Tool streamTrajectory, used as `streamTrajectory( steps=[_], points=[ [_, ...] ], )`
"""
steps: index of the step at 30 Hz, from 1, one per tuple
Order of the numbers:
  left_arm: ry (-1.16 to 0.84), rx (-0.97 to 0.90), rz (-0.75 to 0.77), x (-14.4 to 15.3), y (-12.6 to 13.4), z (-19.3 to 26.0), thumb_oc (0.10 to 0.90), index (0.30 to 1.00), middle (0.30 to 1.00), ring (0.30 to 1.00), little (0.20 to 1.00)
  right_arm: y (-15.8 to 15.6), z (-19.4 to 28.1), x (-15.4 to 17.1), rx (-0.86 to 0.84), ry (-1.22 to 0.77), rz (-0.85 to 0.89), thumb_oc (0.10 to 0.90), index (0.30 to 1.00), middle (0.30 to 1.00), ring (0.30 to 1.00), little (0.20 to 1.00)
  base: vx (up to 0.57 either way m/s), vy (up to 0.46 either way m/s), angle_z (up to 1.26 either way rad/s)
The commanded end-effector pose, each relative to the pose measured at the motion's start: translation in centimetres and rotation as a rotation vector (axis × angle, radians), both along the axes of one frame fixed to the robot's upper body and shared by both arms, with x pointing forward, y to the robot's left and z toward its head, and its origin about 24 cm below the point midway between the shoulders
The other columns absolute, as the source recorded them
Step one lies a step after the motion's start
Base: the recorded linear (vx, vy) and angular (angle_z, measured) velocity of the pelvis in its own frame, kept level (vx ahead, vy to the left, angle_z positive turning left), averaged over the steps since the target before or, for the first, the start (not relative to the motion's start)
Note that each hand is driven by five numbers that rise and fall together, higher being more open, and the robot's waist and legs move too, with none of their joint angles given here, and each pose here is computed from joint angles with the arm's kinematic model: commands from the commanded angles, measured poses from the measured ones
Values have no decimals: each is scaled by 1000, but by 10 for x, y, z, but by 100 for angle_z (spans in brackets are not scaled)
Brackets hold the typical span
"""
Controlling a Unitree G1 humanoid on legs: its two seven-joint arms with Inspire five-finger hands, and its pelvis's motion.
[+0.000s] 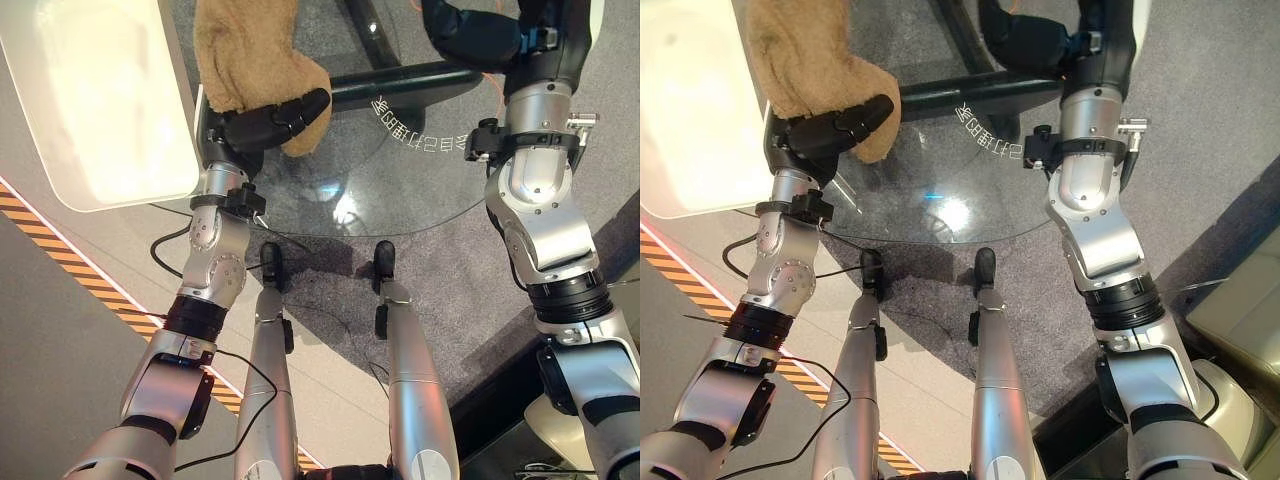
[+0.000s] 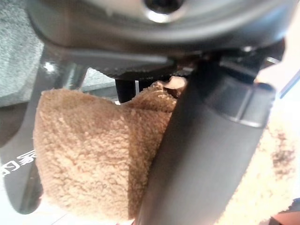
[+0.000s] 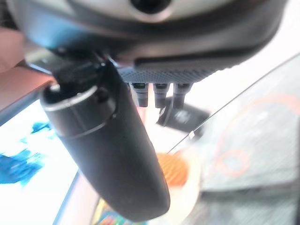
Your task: Wipe the table with a cloth and put it in the basket.
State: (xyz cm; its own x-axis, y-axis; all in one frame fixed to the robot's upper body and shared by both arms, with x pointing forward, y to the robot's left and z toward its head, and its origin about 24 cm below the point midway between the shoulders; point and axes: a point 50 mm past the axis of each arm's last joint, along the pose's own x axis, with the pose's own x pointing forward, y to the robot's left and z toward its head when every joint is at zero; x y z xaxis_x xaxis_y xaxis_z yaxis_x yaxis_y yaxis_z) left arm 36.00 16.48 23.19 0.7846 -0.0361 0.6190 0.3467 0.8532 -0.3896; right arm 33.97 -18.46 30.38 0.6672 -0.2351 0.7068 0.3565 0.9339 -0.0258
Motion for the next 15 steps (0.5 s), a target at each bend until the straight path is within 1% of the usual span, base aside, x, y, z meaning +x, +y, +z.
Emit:
streamTrajectory(
  steps=[1, 6, 8, 15],
  points=[
    [-469, -39, -4, -31, 11, 90, 100, 300, 300, 300, 200, -27, 45, -29, 52, -261, -90, 800, 900, 900, 900, 900, 0, 0, 0],
    [-488, -61, 21, -31, 19, 93, 100, 300, 300, 300, 200, -43, 37, -22, 89, -218, -137, 800, 900, 900, 900, 900, 0, 0, 0],
    [-498, -79, 49, -30, 29, 95, 100, 300, 300, 300, 200, -62, 26, -16, 137, -178, -198, 800, 900, 900, 900, 900, 0, 0, 0],
    [-511, -103, 91, -30, 47, 96, 100, 300, 300, 300, 200, -99, -1, -7, 241, -81, -294, 800, 900, 900, 900, 900, 0, 0, 0]
  ],
)
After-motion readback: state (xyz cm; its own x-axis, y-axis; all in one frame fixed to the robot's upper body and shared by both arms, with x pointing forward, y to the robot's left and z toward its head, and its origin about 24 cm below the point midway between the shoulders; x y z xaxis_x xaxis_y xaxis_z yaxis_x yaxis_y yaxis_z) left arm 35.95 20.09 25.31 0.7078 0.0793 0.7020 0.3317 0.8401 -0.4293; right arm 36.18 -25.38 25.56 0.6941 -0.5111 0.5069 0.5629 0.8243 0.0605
